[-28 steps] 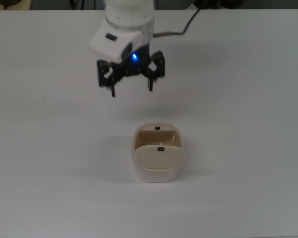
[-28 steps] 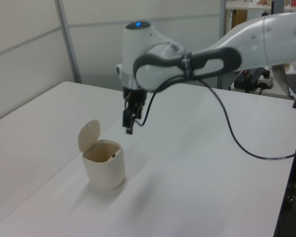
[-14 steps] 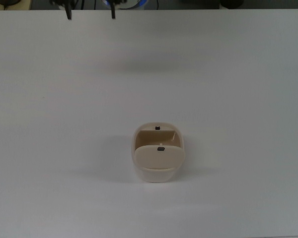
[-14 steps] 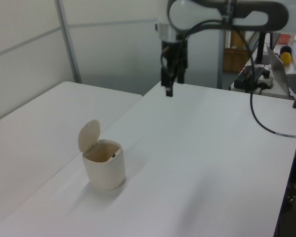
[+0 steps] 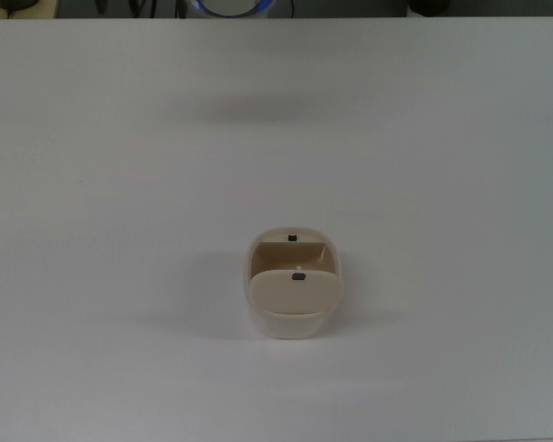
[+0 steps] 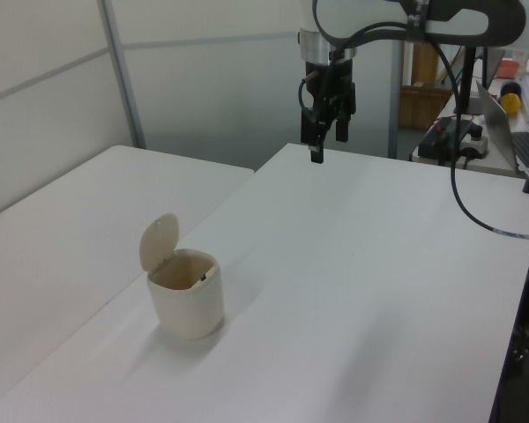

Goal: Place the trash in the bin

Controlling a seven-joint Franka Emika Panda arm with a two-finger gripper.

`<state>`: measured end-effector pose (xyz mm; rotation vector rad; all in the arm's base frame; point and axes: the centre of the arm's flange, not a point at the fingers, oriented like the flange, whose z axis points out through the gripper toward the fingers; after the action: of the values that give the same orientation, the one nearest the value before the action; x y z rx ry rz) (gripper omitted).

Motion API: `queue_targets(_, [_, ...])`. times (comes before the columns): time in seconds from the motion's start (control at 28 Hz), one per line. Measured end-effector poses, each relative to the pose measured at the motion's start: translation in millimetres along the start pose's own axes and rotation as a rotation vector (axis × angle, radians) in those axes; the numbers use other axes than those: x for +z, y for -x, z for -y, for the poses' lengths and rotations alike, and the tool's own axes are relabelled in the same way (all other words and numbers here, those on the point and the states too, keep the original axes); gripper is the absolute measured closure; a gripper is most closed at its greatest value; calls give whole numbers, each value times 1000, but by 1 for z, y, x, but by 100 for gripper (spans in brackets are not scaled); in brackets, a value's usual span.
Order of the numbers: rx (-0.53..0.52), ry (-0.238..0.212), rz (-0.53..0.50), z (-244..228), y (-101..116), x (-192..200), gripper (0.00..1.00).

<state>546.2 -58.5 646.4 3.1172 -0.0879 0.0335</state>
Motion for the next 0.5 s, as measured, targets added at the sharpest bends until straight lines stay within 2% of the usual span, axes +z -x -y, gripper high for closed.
queue_targets(0.5, [-7,-19,-5,14,1,-3,0])
